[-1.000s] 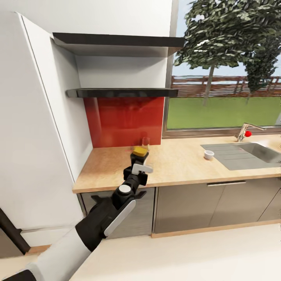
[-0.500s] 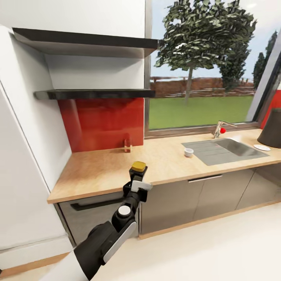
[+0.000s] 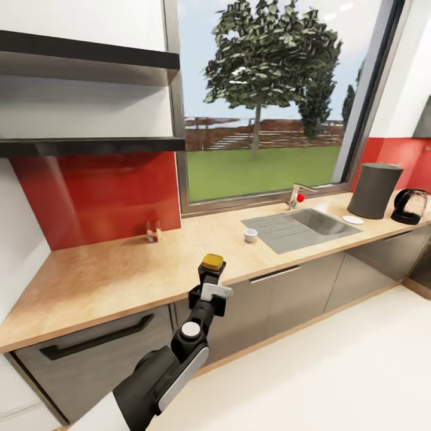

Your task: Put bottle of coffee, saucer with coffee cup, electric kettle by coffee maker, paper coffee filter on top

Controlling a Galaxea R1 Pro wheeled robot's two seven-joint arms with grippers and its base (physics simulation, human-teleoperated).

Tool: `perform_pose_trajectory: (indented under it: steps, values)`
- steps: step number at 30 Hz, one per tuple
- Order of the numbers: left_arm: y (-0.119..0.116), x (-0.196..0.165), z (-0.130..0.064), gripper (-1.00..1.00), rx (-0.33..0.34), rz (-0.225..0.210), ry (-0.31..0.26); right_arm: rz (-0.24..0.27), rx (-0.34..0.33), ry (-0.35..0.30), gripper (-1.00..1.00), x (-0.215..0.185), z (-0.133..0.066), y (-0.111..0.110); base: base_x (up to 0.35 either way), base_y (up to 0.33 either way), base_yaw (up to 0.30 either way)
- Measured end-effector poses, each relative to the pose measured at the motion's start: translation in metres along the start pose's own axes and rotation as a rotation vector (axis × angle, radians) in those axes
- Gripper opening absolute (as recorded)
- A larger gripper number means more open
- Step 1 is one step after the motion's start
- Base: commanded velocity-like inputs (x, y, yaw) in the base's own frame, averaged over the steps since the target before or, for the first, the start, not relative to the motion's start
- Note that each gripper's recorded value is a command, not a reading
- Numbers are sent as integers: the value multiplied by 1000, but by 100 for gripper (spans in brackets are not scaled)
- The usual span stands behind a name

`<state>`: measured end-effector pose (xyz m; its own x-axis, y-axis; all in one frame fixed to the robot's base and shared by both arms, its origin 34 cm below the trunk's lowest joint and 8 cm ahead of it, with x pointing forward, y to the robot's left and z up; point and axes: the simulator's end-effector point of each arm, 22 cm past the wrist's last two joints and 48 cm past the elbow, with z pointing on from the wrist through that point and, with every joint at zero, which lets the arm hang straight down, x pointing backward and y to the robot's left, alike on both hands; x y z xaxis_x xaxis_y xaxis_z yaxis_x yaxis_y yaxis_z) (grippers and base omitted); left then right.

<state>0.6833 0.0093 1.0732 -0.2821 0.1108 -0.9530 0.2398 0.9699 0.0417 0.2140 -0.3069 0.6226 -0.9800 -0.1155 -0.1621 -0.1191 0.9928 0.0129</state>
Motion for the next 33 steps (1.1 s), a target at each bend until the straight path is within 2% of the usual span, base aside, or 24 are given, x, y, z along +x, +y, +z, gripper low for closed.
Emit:
perform_pose_trajectory:
  steps: [12,33]
  values:
    - [-2,8,-2,-100,5,-3,13,-1,1,1,100,0,0,0,170,-247,-270]
    - [-3,9,-3,-100,7,-5,15,-5,3,2,100,1,0,-2,266,-172,-10]
